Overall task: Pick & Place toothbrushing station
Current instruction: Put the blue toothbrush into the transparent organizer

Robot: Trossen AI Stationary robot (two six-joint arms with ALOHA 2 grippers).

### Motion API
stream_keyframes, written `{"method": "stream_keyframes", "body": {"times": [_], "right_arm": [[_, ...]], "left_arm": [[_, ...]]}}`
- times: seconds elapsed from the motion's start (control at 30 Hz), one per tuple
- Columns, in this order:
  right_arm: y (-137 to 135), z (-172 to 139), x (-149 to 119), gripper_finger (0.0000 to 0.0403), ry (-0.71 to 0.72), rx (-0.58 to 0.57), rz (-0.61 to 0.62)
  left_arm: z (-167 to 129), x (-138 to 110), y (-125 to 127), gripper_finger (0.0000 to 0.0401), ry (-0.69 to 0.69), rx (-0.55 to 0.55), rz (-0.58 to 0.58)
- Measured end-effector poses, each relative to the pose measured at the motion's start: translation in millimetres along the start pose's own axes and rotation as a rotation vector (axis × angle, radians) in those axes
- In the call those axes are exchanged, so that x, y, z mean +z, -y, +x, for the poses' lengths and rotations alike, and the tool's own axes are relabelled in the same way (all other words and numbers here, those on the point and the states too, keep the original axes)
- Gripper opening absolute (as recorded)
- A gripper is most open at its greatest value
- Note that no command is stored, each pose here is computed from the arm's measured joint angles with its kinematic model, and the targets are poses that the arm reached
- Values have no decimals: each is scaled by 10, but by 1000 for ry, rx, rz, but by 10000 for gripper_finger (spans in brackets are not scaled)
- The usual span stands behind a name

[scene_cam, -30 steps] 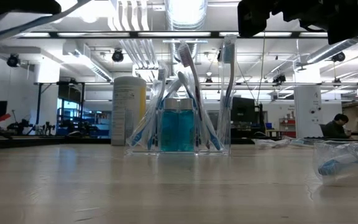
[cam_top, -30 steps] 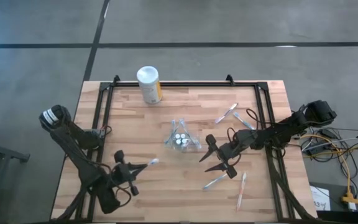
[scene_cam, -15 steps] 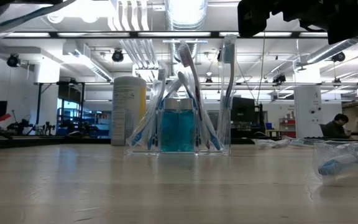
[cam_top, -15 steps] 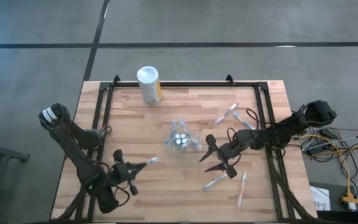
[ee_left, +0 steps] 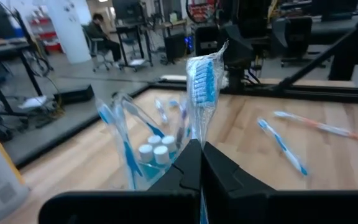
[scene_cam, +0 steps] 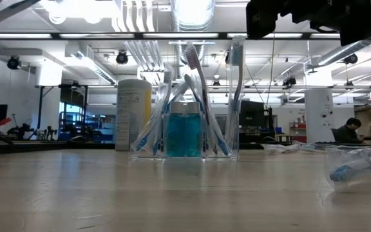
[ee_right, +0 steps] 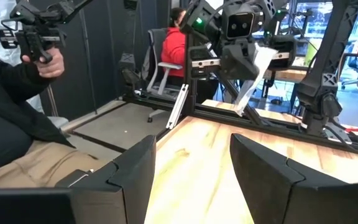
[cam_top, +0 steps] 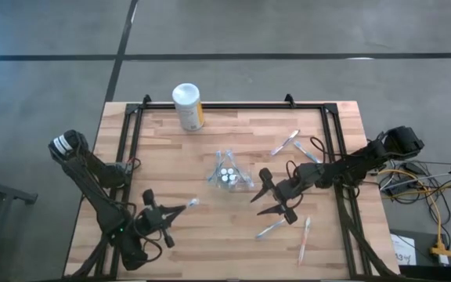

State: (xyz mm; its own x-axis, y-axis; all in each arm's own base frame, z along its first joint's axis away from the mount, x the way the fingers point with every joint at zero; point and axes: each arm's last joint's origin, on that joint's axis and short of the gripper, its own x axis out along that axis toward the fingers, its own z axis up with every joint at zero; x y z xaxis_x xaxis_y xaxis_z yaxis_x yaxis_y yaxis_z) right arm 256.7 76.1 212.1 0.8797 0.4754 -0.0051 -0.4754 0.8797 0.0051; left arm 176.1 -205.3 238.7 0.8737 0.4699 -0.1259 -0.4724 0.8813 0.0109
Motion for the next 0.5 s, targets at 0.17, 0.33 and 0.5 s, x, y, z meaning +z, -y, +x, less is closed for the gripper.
{"method": "stream_keyframes", "body": {"times": [0.17, 0.33, 0.5], "right_arm": [[0, 0, 0, 203, 0, -1, -1], [-1, 0, 0, 203, 0, 0, -4], [1, 0, 0, 203, 0, -8, -21]], "left_arm": [[-2, 36, 8, 0, 31, 24, 30], [-2, 39, 9, 0, 35, 29, 49], [2, 35, 4, 0, 41, 36, 67]]}}
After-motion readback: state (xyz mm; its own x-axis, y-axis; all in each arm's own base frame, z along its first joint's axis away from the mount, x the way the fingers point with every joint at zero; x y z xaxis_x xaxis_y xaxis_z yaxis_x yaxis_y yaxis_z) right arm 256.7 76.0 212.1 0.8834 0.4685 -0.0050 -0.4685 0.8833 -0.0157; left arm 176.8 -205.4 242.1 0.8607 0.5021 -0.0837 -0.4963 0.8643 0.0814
